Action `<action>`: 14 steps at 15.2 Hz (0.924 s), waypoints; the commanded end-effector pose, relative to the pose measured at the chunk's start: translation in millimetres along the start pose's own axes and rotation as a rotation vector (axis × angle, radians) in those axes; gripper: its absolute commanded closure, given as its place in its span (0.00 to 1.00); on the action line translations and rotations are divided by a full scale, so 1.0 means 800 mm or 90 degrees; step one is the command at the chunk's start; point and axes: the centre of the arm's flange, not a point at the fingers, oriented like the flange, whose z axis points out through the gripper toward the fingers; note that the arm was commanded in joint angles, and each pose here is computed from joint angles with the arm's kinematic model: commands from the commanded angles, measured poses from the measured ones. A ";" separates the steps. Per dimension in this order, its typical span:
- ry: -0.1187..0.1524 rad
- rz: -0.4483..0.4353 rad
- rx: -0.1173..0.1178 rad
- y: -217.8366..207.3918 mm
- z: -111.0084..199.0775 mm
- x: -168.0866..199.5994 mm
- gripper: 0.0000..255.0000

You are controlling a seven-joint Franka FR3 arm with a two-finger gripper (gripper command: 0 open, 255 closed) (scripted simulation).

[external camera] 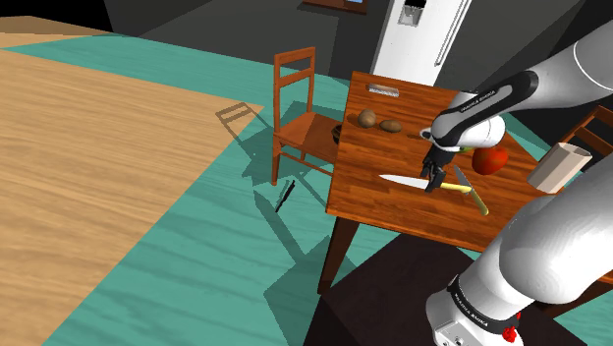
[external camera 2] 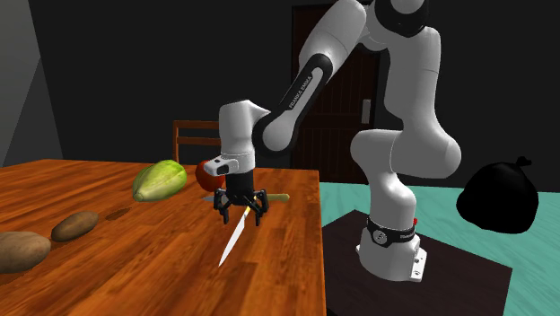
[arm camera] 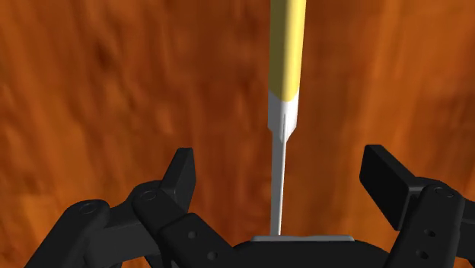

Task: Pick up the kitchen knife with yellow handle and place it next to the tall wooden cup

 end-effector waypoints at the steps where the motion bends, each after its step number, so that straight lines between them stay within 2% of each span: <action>1: 0.000 0.000 -0.001 0.000 0.005 0.000 0.00; 7: 0.000 0.000 -0.001 0.000 0.005 0.000 0.00; 8: 0.000 0.000 -0.001 0.000 0.005 0.000 1.00; 14: 0.000 0.000 -0.001 0.000 0.005 0.000 1.00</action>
